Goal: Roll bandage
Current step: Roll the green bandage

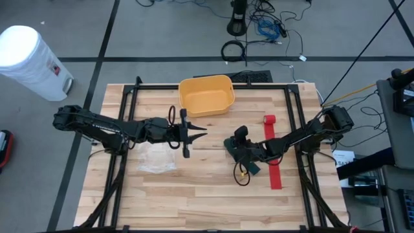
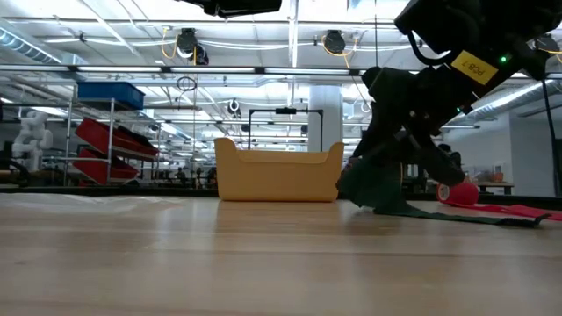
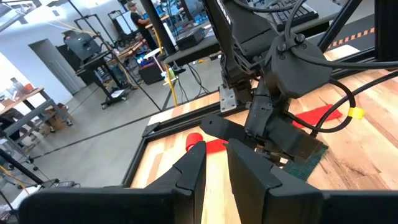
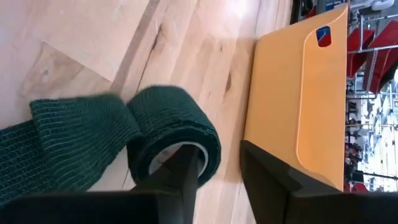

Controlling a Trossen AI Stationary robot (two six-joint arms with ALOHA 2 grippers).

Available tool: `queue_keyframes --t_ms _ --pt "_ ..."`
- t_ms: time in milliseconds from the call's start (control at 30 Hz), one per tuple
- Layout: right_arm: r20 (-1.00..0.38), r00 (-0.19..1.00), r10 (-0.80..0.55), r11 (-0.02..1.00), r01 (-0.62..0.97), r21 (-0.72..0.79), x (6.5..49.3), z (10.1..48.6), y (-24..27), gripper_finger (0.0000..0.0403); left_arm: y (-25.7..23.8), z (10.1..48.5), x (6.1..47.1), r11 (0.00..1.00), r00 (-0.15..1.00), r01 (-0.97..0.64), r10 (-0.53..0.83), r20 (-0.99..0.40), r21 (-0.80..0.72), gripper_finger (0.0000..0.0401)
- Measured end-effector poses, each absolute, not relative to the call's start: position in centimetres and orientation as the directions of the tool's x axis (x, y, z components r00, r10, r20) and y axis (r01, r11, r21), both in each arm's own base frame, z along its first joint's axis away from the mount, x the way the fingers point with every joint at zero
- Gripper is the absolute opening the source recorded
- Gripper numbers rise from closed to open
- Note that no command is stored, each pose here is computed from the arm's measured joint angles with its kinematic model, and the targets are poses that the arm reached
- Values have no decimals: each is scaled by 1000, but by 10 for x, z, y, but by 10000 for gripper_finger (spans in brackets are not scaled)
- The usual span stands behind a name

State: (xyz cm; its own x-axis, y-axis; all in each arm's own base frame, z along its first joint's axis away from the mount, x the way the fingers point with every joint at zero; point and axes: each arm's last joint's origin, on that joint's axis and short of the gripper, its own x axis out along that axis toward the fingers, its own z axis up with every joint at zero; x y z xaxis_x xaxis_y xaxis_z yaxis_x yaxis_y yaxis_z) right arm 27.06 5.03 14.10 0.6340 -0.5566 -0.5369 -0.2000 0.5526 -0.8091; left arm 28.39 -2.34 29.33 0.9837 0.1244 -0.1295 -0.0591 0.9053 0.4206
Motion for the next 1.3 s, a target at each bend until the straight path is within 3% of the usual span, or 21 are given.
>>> queue_keyframes --t_ms 267,667,933,1167,1300 --pt "-572 652 -497 587 -233 -775 271 140 52 75 -23 293 284 905 984 -59 124 -129 421 73" --pt "-554 672 -492 589 -212 -780 274 142 50 126 -23 294 284 905 984 -60 124 -127 420 73" --pt "-583 689 -431 708 -142 -691 280 144 40 127 -23 294 284 906 985 -63 124 -121 419 73" --pt "-571 718 -397 732 -127 -669 302 174 47 128 -23 294 284 906 985 -62 124 -121 419 73" --pt "-656 675 -336 794 -172 -583 312 195 41 128 -23 294 284 906 985 -62 124 -122 419 73"
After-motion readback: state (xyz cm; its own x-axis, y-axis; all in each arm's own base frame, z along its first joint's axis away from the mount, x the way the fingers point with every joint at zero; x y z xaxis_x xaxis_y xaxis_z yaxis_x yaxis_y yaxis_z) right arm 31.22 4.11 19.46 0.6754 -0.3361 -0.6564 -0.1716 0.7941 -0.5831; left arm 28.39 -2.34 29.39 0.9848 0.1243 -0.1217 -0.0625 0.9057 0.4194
